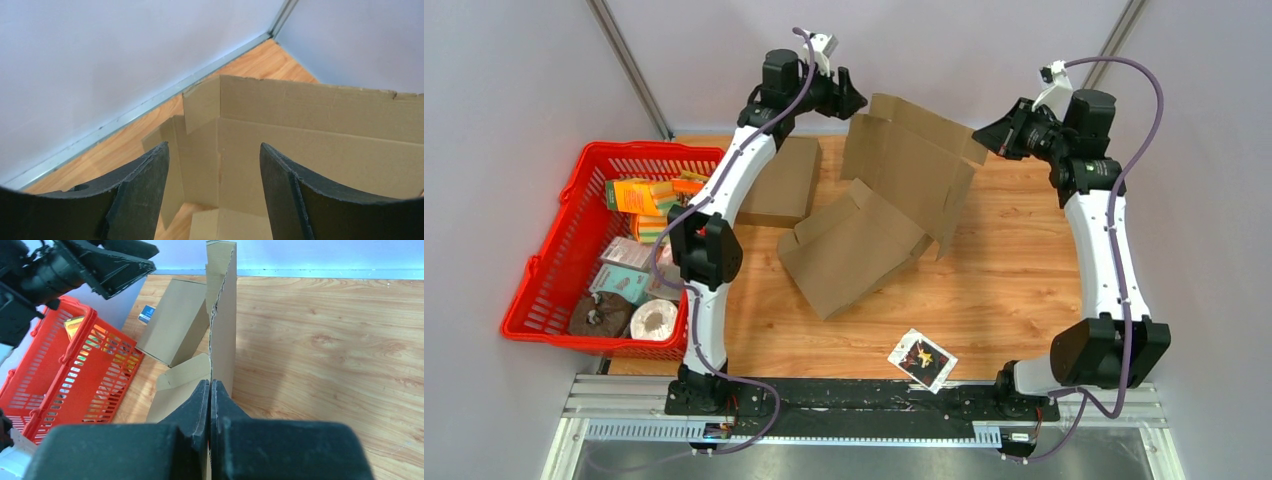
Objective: Fold the paper box
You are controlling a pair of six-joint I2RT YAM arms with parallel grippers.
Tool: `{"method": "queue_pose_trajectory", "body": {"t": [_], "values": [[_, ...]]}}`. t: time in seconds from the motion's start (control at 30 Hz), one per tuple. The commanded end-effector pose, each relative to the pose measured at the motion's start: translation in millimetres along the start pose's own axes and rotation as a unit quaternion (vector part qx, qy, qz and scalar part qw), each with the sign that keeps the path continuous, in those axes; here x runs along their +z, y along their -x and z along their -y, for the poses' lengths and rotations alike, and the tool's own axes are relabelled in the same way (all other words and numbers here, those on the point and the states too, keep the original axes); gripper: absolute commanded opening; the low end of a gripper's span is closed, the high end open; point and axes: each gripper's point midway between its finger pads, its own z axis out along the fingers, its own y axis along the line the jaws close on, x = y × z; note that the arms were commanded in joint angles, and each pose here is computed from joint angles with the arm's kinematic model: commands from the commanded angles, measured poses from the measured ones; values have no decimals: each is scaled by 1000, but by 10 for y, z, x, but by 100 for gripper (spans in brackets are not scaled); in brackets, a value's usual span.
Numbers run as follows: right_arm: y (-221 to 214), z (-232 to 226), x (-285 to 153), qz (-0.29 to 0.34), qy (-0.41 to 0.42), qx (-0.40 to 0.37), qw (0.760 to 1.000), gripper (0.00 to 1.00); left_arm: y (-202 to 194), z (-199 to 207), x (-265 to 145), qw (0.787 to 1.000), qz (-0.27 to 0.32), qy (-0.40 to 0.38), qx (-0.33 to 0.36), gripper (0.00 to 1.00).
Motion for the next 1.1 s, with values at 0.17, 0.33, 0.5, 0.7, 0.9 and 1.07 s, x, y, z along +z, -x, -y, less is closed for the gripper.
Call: {"method": "queue_pose_trajectory", "body": {"t": [0.17,0.33,0.5,0.7,0.9,1.07], "values": [[149,-332,-192,35,43,-34,998,1,281,69,300,995,79,-56,-13,77],[141,-390,-198,33,51,-38,997,1,211,-118,456,995,93,-31,-24,79],[154,-467,-213,34,59,-44,997,1,212,-129,584,991,114,-50,-48,81],[164,-523,-248,36,62,-53,996,1,77,63,717,980,117,-136,-82,71],[161,-516,-268,38,56,-55,996,1,71,147,659,979,112,-154,-77,36],[124,-454,-247,33,43,-50,997,22,38,127,579,986,96,-129,-52,6]]}}
